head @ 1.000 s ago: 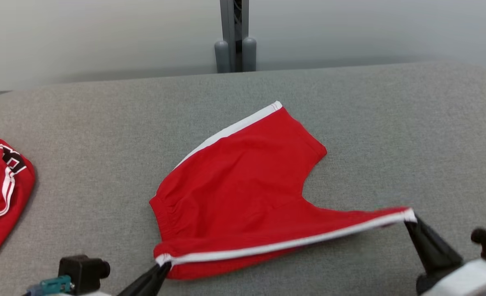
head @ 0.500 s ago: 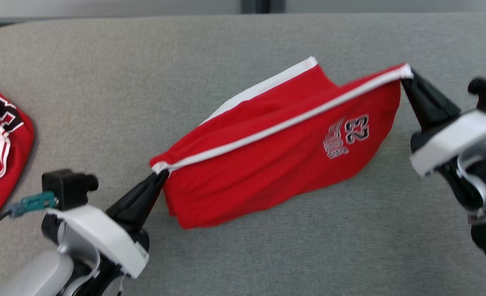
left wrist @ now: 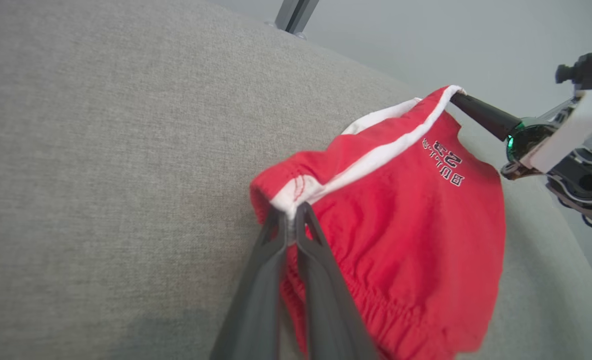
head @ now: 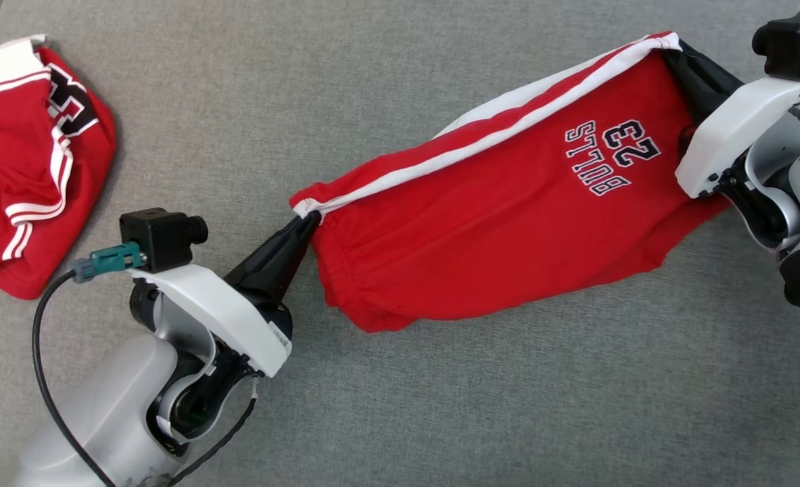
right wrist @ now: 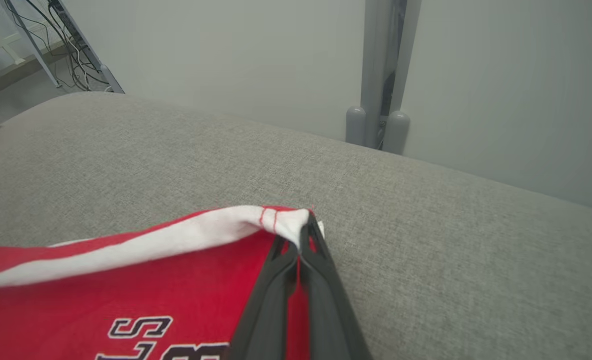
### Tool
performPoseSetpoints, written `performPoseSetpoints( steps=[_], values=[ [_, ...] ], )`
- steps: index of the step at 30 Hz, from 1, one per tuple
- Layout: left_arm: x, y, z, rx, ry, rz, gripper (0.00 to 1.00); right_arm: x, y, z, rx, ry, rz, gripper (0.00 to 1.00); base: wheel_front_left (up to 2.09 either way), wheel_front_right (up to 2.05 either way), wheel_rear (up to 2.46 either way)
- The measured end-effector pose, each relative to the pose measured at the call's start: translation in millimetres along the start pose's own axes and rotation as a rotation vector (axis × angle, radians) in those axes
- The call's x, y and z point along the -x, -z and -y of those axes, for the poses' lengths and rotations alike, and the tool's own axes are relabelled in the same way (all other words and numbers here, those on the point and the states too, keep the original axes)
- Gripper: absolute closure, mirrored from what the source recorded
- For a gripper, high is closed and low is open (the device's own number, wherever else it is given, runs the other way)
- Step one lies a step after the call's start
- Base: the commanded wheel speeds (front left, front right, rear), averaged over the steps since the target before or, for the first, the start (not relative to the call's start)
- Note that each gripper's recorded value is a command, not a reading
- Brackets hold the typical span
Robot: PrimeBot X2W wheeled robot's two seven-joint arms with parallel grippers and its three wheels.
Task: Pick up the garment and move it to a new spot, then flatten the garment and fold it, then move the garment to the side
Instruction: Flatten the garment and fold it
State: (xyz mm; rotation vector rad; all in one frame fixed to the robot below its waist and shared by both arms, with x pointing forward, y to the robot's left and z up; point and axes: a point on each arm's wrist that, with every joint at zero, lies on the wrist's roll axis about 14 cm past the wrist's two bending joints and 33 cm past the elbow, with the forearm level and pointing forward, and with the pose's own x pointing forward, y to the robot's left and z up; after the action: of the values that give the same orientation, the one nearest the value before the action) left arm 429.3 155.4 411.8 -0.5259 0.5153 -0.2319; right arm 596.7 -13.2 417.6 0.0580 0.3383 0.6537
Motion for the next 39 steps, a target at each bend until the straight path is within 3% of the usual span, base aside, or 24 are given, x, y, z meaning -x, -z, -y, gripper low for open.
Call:
performPoseSetpoints(
  steps=[4, 5, 6, 7, 18, 22, 32, 39],
  values=[
    [-2.7, 5.5, -7.0, 0.012, -0.015, -0.007, 1.00, -11.2, 16.4, -4.3, -0.020, -0.016, -0.040, 1.00, 0.00, 0.00, 0.00],
    [-3.1, 6.8, -7.5, 0.014, -0.015, -0.009, 0.47, -12.4, 14.9, -5.5, -0.022, -0.020, -0.031, 0.85, 0.00, 0.00, 0.00],
    [-3.5, 5.7, -8.0, 0.017, -0.018, 0.003, 0.03, -12.7, 13.5, -6.8, -0.021, -0.023, -0.024, 0.54, 0.00, 0.00, 0.00],
    [-3.5, 1.9, -8.4, 0.016, -0.021, 0.025, 0.00, -12.4, 11.2, -6.4, -0.029, -0.019, -0.014, 0.00, 0.00, 0.00, 0.00],
    [20.0, -59.7, -11.7, -0.039, -0.122, 0.359, 0.00, 30.2, -37.3, 25.7, -0.061, 0.124, 0.221, 0.00, 0.00, 0.00, 0.00],
    [26.5, -83.8, -0.2, -0.092, -0.131, 0.458, 0.00, 66.8, -82.3, 39.2, -0.011, 0.190, 0.392, 0.00, 0.00, 0.00, 0.00],
    [54.5, -118.5, 24.6, -0.273, -0.145, 0.638, 0.00, 161.1, -56.4, 12.9, 0.040, 0.328, 0.471, 0.00, 0.00, 0.00, 0.00],
    [69.4, -107.4, 26.6, -0.385, -0.161, 0.631, 0.00, 205.7, -32.7, 3.7, 0.023, 0.398, 0.448, 0.00, 0.00, 0.00, 0.00]
  ],
)
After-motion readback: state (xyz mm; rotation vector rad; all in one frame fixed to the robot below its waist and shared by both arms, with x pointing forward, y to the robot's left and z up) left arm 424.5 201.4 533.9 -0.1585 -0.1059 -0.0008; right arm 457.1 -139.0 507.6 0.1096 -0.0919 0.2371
